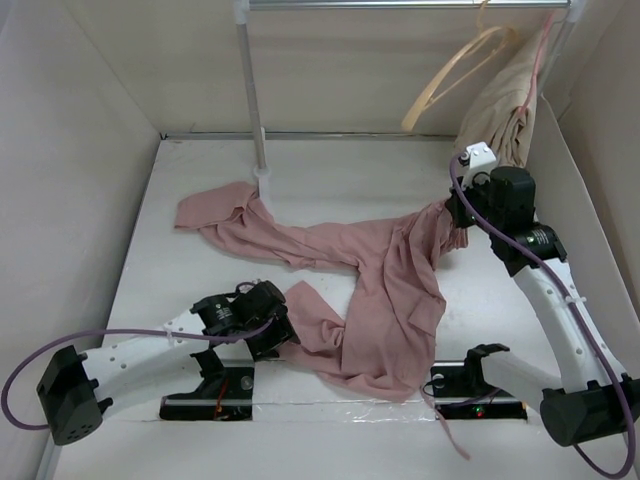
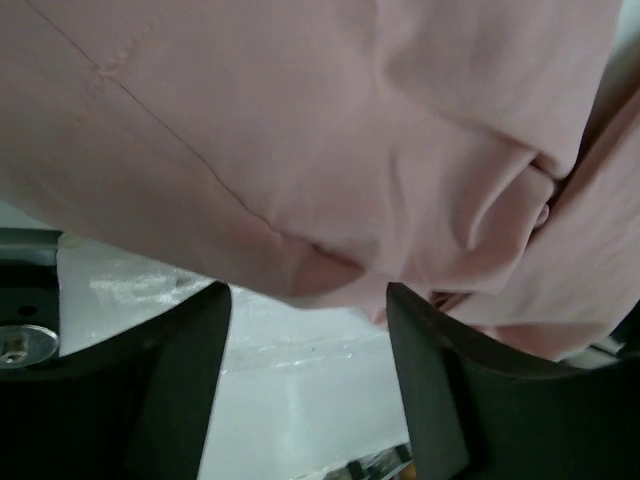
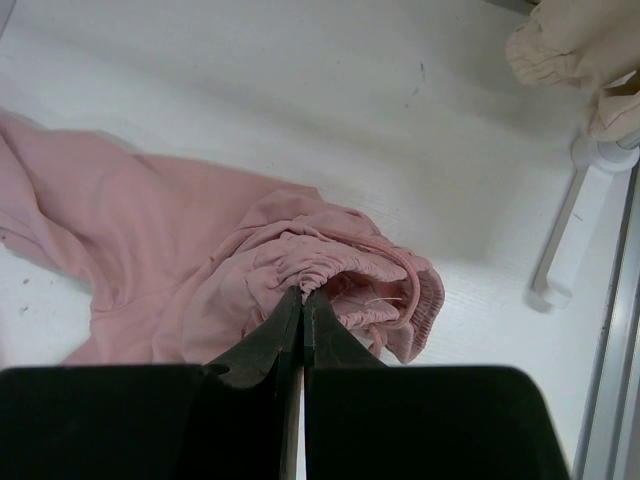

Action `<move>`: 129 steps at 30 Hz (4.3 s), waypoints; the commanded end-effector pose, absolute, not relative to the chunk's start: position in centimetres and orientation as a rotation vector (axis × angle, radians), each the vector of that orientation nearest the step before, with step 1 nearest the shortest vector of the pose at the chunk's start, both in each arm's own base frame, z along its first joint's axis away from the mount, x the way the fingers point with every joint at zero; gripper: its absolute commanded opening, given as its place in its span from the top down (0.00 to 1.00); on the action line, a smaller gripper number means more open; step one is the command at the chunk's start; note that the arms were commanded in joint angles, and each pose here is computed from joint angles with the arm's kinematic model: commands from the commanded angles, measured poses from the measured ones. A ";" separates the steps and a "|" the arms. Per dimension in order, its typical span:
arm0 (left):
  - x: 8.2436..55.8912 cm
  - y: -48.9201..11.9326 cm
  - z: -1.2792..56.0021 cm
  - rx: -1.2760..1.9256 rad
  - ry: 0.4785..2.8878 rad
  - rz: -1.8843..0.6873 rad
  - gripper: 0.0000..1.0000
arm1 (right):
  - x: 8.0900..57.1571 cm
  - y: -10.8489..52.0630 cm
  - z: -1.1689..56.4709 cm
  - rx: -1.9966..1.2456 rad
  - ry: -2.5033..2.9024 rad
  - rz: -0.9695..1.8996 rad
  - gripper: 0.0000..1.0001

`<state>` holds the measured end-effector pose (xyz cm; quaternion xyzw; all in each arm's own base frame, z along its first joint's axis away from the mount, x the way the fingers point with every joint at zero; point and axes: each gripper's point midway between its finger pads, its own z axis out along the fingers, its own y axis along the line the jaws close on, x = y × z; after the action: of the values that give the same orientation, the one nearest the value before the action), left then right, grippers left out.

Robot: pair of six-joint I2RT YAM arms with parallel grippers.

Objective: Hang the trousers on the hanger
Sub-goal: Flatten out the trousers at the center of the board.

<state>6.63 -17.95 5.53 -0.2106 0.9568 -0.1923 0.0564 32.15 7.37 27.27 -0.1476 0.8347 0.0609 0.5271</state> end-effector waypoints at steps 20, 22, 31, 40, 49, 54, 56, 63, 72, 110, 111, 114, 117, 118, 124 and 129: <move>16.2 -6.3 37.3 -0.902 1.825 -0.711 1.00 | 19.9 3.9 41.7 -0.312 1.713 0.053 1.00; 15.9 -3.1 41.6 -0.914 1.678 -0.678 1.00 | 18.0 2.9 42.7 -0.287 1.693 0.026 1.00; 16.9 4.3 48.9 -0.955 1.369 -0.287 1.00 | 18.9 -0.6 44.5 -0.123 1.627 -0.160 1.00; 40.1 -1.1 46.7 -0.598 1.531 0.178 1.00 | 38.5 2.7 38.5 -0.132 1.753 -0.106 1.00; 56.6 3.0 28.8 -0.803 1.924 -0.245 0.01 | 44.8 3.6 33.5 -0.206 1.907 0.036 1.00; 49.4 2.4 21.3 -0.849 2.094 -0.066 0.01 | 41.7 4.7 33.4 -0.203 1.851 0.104 1.00; 45.7 1.7 18.0 -0.873 2.104 -0.156 0.01 | 40.7 5.5 33.3 -0.223 1.853 0.123 1.00; 34.1 -6.4 15.6 -0.690 2.260 -0.269 0.17 | 36.3 6.4 30.3 -0.253 1.914 0.136 1.00; 27.8 -9.4 6.9 -0.687 2.468 -0.256 0.11 | 43.9 0.3 28.6 0.015 1.987 0.154 0.94; 24.8 -7.6 9.6 -0.693 2.507 -0.170 1.00 | 32.3 -7.3 10.0 0.483 2.249 0.141 1.00; 24.2 -7.4 11.6 -0.692 2.461 -0.208 1.00 | 29.9 -7.5 10.1 0.503 2.305 0.097 1.00; 21.4 -7.4 13.8 -0.711 2.466 -0.272 1.00 | 26.5 -9.2 13.6 0.515 2.266 -0.070 1.00; 18.8 -8.1 14.1 -0.686 2.528 -0.347 0.92 | 24.6 -9.2 13.4 0.597 2.292 -0.082 1.00; 17.2 -9.2 13.6 -0.668 2.601 -0.425 0.81 | 24.3 -9.9 13.7 0.605 2.291 -0.137 1.00; 17.9 -6.1 18.0 -0.589 2.460 -0.245 0.01 | 24.8 -15.0 15.3 0.676 2.295 -0.424 0.38; 21.1 -4.3 19.0 -0.609 2.377 -0.075 0.01 | 29.7 -12.3 17.7 0.601 2.189 -0.014 0.13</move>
<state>19.92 -6.28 18.46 -0.2321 0.9181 -0.0878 0.3090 25.84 -13.30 12.83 0.2697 0.9008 -0.0696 0.3333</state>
